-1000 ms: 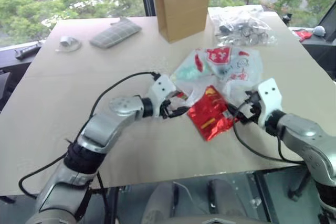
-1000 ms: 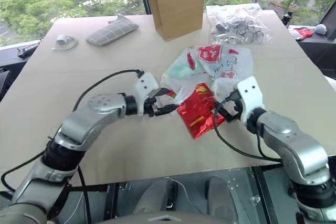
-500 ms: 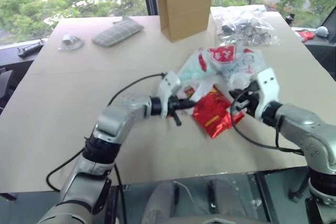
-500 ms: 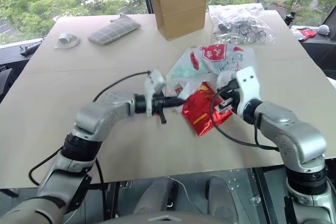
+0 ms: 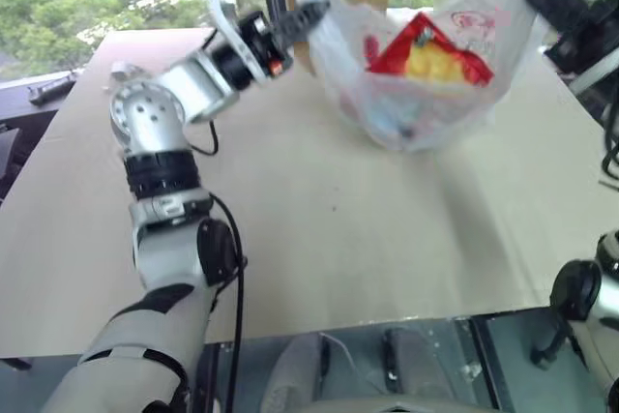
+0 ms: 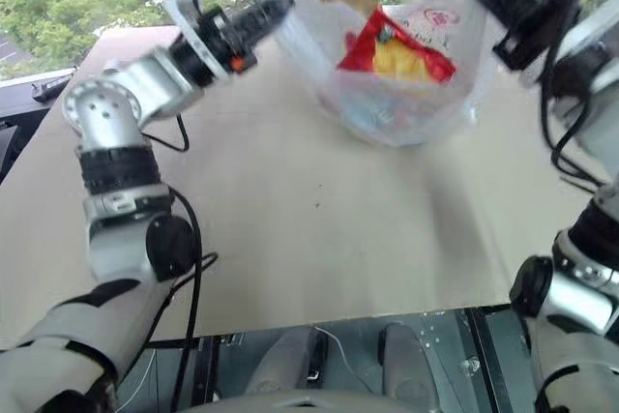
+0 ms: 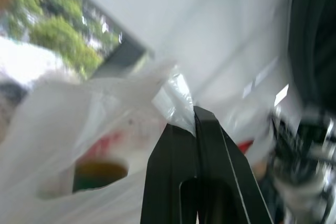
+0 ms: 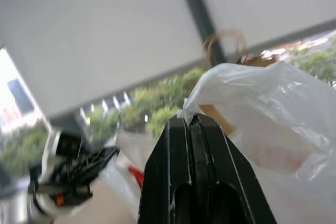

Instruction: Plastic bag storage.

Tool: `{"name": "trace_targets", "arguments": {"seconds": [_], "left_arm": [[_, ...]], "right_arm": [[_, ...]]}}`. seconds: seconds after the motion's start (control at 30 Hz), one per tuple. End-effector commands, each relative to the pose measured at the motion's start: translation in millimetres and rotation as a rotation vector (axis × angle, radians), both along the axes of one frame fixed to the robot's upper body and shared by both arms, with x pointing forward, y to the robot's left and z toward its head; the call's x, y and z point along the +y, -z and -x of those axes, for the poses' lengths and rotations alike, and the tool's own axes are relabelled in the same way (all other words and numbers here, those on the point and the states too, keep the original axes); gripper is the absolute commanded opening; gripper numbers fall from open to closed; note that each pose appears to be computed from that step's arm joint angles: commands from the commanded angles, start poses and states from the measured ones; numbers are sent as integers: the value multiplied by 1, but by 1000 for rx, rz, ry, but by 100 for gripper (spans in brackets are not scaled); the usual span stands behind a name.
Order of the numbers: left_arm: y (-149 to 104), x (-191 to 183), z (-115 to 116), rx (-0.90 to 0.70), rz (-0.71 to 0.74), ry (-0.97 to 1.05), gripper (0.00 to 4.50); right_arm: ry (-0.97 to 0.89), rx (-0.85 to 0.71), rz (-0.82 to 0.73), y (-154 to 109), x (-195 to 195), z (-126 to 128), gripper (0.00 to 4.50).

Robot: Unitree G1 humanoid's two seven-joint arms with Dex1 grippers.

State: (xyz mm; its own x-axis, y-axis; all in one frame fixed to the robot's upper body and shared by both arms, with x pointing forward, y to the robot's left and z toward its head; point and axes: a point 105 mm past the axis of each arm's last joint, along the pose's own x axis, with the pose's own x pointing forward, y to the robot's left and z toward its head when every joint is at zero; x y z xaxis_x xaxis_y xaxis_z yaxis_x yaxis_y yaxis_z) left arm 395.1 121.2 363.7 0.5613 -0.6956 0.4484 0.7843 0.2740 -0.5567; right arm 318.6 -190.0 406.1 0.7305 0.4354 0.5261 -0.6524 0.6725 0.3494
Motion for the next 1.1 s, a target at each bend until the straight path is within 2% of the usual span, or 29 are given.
{"name": "trace_targets", "arguments": {"seconds": [0.03,0.13,0.2,0.23,0.3,0.33,0.37,0.43,0.47,0.53,0.57,0.6,0.63,0.7,0.73,0.77,0.83,0.87,0.9,0.93,0.97,1.0,1.03,1.07,1.1], "left_arm": [[-32,33,-6,-42,145,-89,0],[-41,44,-19,-24,194,-165,0],[-35,25,-23,-42,92,-153,0],[-46,22,-21,-100,81,-159,0],[-72,33,-23,-135,173,-212,0],[-80,32,-22,-163,164,-222,0],[-84,26,-21,-186,140,-214,0],[-82,12,-25,-190,100,-205,0],[-75,-6,-27,-212,29,-173,0],[-79,-24,-24,-281,-12,-157,0],[-87,-18,-26,-267,49,-194,0],[-91,-12,-29,-230,102,-224,0],[-86,-17,-32,-228,61,-233,0],[-69,-44,-31,-290,-102,-175,0],[-79,-38,-30,-287,-35,-203,0],[-98,-17,-32,-246,114,-276,0],[-64,-66,-33,-277,-123,-159,0],[-79,-62,-29,-301,-68,-184,0],[-115,-33,-24,-288,135,-274,0],[-136,-12,-18,-287,266,-315,0],[-123,-34,-20,-304,143,-273,0],[-91,-64,-27,-326,-51,-225,0],[-66,-82,-30,-356,-182,-177,0],[-53,-90,-30,-372,-243,-154,0],[-87,-58,-31,-331,-34,-266,0]], "right_arm": [[78,-61,-116,-33,-36,3,4],[136,-41,-119,-35,-51,-9,4],[158,5,-85,-28,-52,-22,4],[180,-22,-73,-36,-55,-24,4],[196,-79,-118,-59,-65,-20,4],[204,-96,-79,-65,-63,-20,4],[232,-130,-46,-71,-63,-18,4],[268,-171,-109,-88,-78,-15,4],[271,-138,-32,-77,-70,-25,4],[313,-158,151,-67,-57,-31,4],[342,-185,92,-81,-69,-26,4],[359,-205,-42,-97,-87,-18,4],[353,-196,-51,-99,-86,-20,4],[269,-98,253,-53,-34,-44,4],[249,-110,273,-51,-28,-42,4],[309,-151,125,-77,-52,-33,4],[248,-71,353,-37,-17,-48,4],[273,-92,278,-51,-29,-44,4],[371,-146,139,-81,-57,-34,4],[418,-190,167,-90,-64,-27,4],[387,-136,302,-66,-48,-39,4],[315,-86,410,-37,-28,-47,4],[265,-63,446,-21,-18,-49,4],[250,-60,435,-17,-16,-49,4],[356,-141,288,-58,-43,-37,4]]}}
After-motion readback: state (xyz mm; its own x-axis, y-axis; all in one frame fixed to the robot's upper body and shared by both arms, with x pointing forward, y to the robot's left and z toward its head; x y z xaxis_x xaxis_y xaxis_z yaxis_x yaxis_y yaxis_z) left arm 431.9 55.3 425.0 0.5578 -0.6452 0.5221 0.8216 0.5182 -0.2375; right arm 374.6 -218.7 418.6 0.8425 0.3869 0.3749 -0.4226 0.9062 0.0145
